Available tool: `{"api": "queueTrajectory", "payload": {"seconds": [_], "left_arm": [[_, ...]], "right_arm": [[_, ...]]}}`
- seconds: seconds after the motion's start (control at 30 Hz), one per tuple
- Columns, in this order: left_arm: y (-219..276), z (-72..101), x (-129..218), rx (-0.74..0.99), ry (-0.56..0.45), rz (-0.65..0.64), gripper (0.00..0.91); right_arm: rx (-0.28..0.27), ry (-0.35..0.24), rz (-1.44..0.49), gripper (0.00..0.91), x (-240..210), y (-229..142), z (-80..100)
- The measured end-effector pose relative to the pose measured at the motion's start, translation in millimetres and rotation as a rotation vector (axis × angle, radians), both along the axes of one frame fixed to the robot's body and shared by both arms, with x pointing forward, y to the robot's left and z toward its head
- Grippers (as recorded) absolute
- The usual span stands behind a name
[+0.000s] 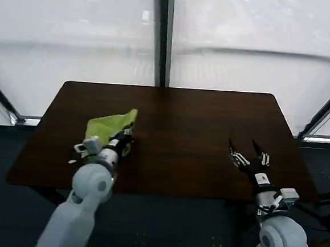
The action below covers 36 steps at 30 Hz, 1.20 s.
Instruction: Fold and organize the clothes.
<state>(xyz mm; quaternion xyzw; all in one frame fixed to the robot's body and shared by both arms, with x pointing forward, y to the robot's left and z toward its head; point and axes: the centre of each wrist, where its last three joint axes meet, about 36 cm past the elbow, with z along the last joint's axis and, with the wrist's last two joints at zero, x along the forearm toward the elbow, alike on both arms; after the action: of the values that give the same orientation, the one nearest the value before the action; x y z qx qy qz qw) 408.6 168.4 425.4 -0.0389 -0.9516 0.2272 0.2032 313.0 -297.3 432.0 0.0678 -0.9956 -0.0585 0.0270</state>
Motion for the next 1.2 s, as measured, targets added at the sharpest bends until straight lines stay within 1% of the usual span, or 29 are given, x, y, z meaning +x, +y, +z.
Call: {"api": "queueTrajectory", "payload": {"seconds": [0.07, 0.13, 0.23, 0.3, 0.37, 0.47, 0.53, 0.63, 0.77, 0.83, 0.97, 1.0, 1.03, 1.13, 1.2], "left_arm": [[-20.6, -5.0, 2.0, -0.023, 0.013, -0.014, 0.878], [-37.0, -5.3, 0.8, -0.036, 0.003, -0.044, 0.878], [-50.6, 0.6, -3.9, -0.034, -0.044, -0.080, 0.878], [-53.6, 8.5, -9.7, -0.016, -0.107, -0.101, 0.878], [-53.1, 17.3, -14.5, -0.003, -0.166, -0.110, 0.878], [-43.5, 26.7, -24.0, 0.032, -0.246, -0.120, 0.878], [-33.2, 30.8, -29.7, 0.067, -0.289, -0.115, 0.878], [-12.4, 31.8, -36.3, 0.108, -0.301, -0.089, 0.878], [12.7, 33.3, -42.7, 0.172, -0.308, -0.053, 0.878], [21.0, 32.9, -46.2, 0.198, -0.309, -0.038, 0.878], [29.2, 27.5, -51.4, 0.229, -0.299, -0.019, 0.878], [30.4, 26.7, -52.2, 0.234, -0.297, -0.015, 0.878], [31.9, 26.0, -53.5, 0.238, -0.295, -0.012, 0.878], [35.5, 25.4, -55.6, 0.246, -0.292, -0.005, 0.878], [37.5, 25.2, -57.1, 0.250, -0.290, -0.001, 0.878]], "right_arm": [[-0.016, 0.007, 0.012, 0.878, 4.7, 0.2, -0.4], [-0.031, 0.009, 0.027, 0.878, 10.1, 0.6, 0.2], [-0.050, 0.032, 0.043, 0.878, 20.4, 1.1, 0.9], [-0.034, 0.059, 0.056, 0.878, 27.9, 4.3, 4.8], [-0.006, 0.100, 0.080, 0.878, 34.7, 9.7, 9.6], [0.051, 0.191, 0.118, 0.878, 44.5, 23.2, 13.8], [0.068, 0.256, 0.137, 0.878, 49.8, 36.3, 12.4], [0.077, 0.328, 0.156, 0.878, 57.3, 59.0, 7.2], [0.101, 0.384, 0.241, 0.878, 67.5, 90.5, -0.8], [0.119, 0.421, 0.290, 0.878, 73.3, 105.9, -3.6], [0.121, 0.445, 0.346, 0.878, 85.1, 130.3, -5.9], [0.121, 0.447, 0.354, 0.848, 87.8, 134.9, -6.6], [0.120, 0.448, 0.361, 0.800, 91.4, 140.0, -7.8], [0.126, 0.455, 0.380, 0.741, 100.8, 153.0, -11.5], [0.132, 0.461, 0.391, 0.731, 106.3, 159.2, -14.7]]}}
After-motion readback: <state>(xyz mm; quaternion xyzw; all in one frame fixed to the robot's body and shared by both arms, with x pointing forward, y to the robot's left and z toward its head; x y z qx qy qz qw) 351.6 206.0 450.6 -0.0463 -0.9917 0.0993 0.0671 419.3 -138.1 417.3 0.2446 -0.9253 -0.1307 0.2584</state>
